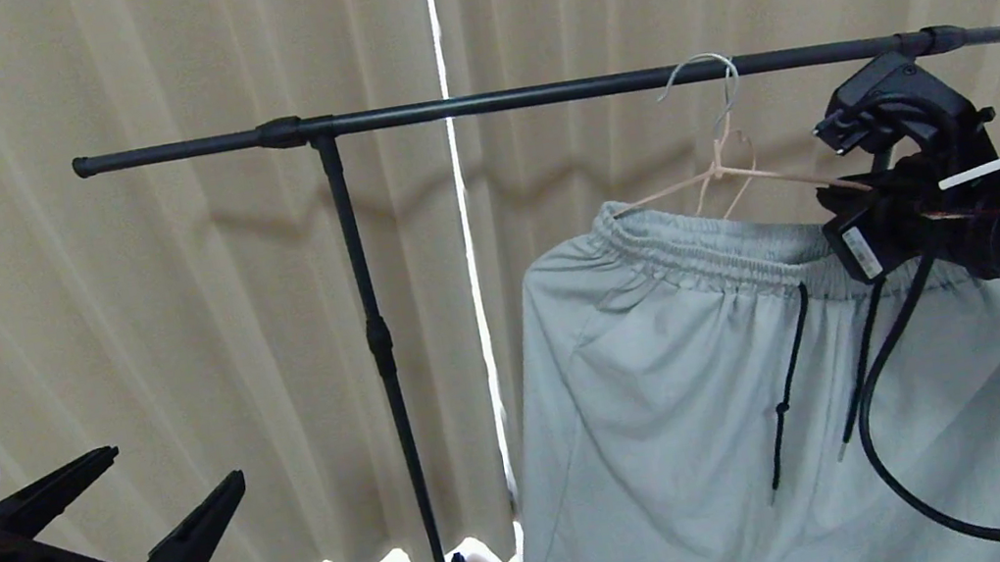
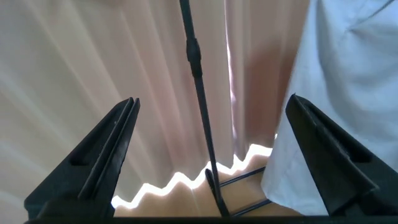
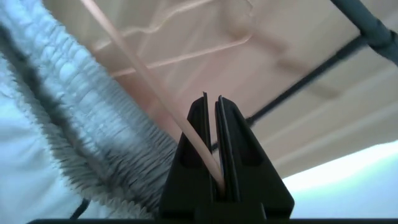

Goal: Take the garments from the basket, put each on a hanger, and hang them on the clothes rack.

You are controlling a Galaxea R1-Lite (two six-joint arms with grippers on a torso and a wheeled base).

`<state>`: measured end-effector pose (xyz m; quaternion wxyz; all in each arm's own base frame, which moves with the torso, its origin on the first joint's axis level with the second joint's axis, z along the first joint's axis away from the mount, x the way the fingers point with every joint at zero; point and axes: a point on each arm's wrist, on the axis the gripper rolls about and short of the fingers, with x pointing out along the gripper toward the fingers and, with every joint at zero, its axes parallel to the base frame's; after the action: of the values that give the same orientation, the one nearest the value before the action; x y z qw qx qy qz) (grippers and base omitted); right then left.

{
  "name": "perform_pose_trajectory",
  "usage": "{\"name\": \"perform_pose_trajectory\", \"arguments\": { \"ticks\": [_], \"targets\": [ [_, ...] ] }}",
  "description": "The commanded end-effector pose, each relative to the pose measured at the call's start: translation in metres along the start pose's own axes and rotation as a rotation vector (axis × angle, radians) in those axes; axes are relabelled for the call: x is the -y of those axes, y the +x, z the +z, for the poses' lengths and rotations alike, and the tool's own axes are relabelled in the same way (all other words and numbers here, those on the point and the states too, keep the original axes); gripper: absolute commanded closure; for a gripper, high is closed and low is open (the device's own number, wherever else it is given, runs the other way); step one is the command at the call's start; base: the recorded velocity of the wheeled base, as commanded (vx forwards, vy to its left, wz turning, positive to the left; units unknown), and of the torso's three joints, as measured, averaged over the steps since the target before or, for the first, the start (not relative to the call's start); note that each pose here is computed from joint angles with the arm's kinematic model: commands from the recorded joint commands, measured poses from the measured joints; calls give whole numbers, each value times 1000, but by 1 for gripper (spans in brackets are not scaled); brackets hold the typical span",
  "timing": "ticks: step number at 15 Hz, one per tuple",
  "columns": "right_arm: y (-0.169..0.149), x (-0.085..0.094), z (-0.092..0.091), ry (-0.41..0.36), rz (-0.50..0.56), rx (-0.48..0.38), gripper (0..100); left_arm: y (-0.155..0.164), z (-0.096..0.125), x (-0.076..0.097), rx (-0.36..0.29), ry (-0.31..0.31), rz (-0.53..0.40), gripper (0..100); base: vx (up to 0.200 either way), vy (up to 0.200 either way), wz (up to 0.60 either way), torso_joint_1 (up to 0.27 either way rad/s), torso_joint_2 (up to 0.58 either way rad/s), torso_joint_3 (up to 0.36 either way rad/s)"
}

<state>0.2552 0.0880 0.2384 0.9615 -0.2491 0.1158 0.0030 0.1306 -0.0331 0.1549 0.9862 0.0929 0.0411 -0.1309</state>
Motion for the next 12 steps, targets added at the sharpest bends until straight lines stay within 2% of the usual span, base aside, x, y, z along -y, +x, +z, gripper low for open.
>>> {"name": "perform_pose_trajectory", "arguments": {
  "ticks": [1, 9, 12],
  "targets": [
    [4, -1, 2, 6, -3, 0, 100, 0, -1, 1, -4, 0, -5, 0, 200, 0, 0, 2, 2, 2],
    [4, 0, 4, 9, -5, 6, 100, -2, -2, 1, -5, -3, -9, 0, 200, 0, 0, 2, 2, 2],
    [11, -1, 10, 13, -8, 16, 100, -3, -4, 2, -11, 0, -11, 0, 0, 0, 0, 0, 0, 0]
  ]
}}
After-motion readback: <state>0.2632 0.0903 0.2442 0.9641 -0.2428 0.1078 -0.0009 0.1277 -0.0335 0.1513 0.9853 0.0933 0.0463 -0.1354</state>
